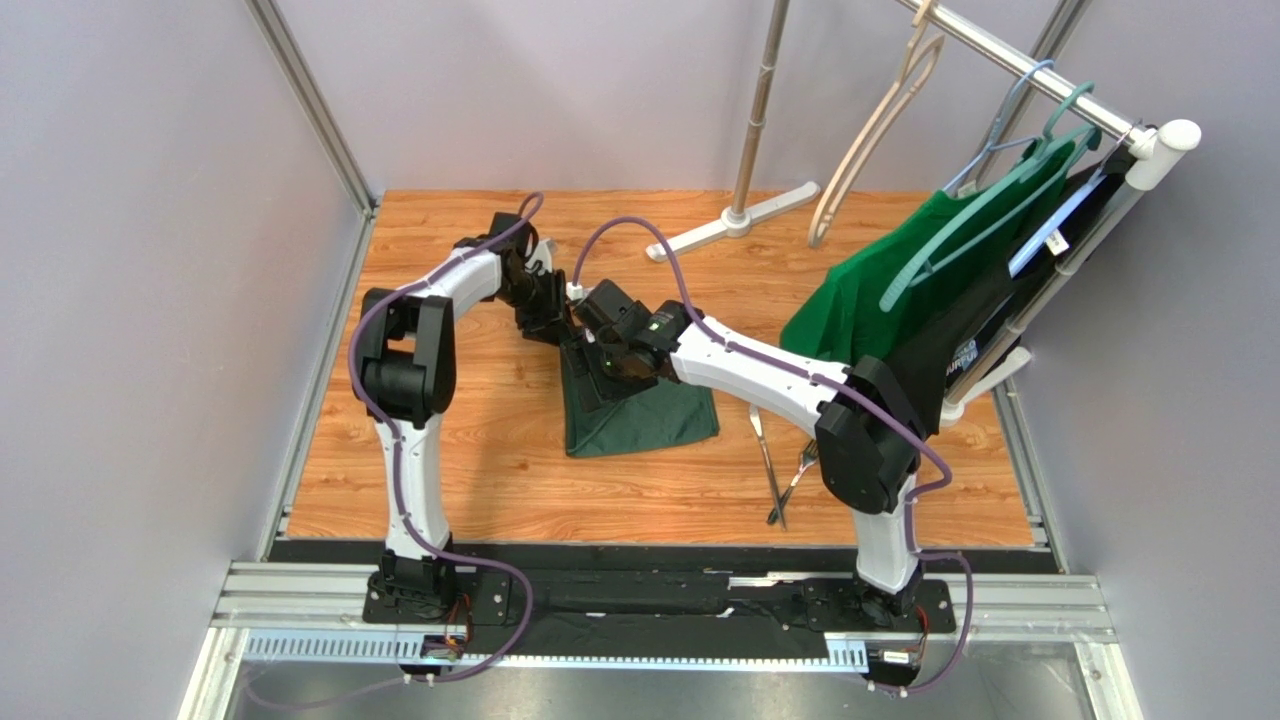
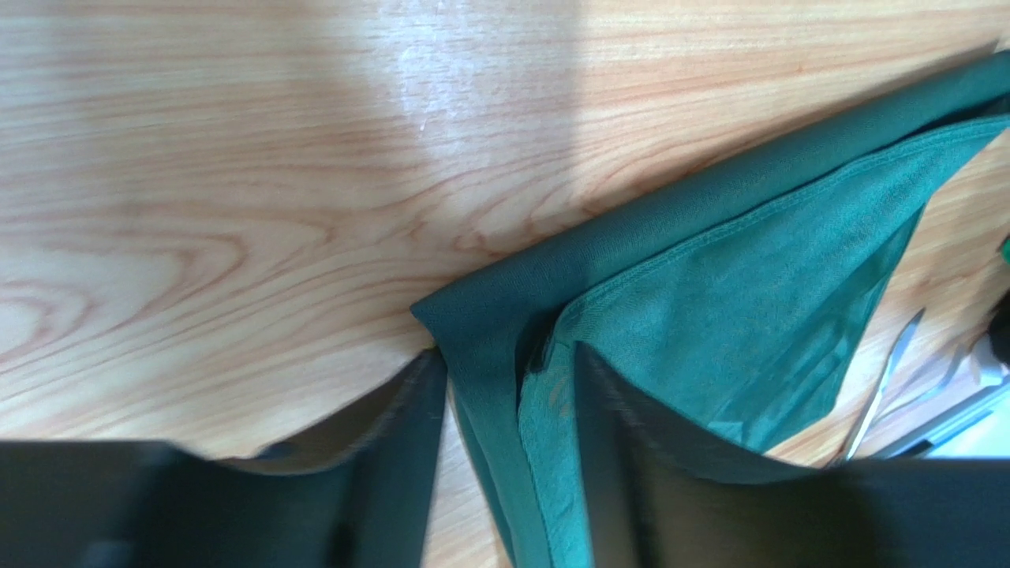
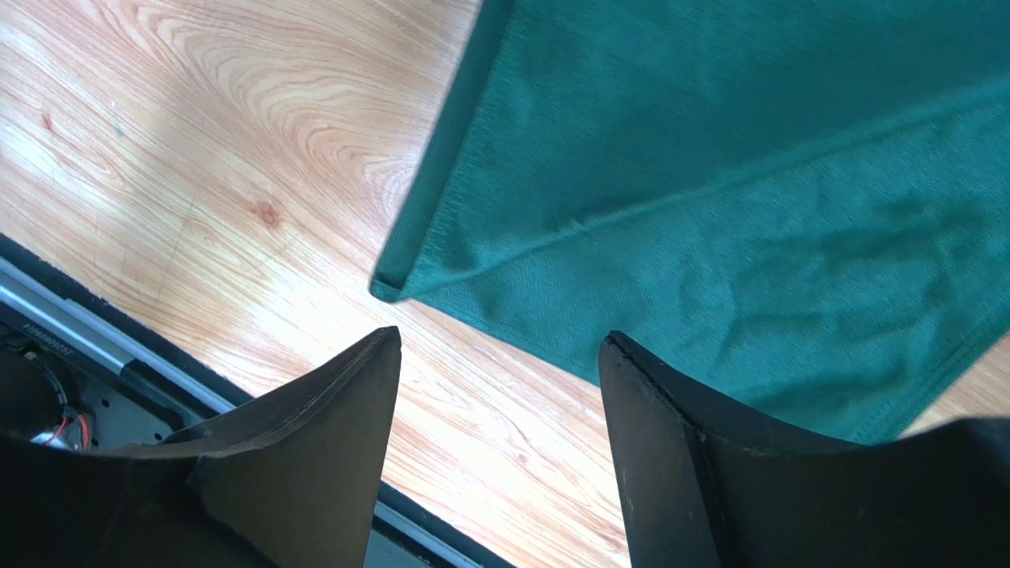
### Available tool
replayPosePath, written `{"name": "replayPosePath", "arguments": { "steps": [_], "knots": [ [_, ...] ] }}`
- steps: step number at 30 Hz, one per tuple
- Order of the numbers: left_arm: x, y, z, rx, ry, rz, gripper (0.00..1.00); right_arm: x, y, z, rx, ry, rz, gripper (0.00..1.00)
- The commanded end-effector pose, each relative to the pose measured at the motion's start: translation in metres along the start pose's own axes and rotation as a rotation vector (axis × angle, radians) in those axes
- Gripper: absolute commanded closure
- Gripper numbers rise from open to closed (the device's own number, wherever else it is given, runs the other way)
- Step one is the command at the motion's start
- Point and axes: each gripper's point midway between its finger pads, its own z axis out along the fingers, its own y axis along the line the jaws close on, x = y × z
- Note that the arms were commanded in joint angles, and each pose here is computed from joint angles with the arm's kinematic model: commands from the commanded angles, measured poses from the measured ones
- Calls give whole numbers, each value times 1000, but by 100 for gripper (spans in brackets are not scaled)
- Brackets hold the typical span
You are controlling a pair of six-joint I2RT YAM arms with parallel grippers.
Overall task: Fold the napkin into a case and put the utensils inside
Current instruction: Turn over the upper triangle-folded napkin at the center of the board.
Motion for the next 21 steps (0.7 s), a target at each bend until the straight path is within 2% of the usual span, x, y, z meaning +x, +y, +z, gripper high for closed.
{"name": "replayPosePath", "arguments": {
  "steps": [1,3,8,11,14,18,21],
  "knots": [
    [6,0,14,1,21,-42,65,-17,21,10,25,-92,-5,33],
    [7,0,12,-1,18,-51,83,-7,31,22,50,-79,-68,32],
    [27,3,7,-22,51,-113,90,5,46,32,138,-64,-162,30],
    [44,6,3,-38,59,-181,100,19,54,35,154,-38,-186,30],
    [47,4,-4,-29,-2,-211,100,39,53,38,208,-31,-241,33],
    [55,7,-3,-32,-11,-247,100,57,39,44,278,11,-269,44],
    [55,9,-1,-43,-6,-243,100,67,36,39,313,9,-300,49]
  ]
}}
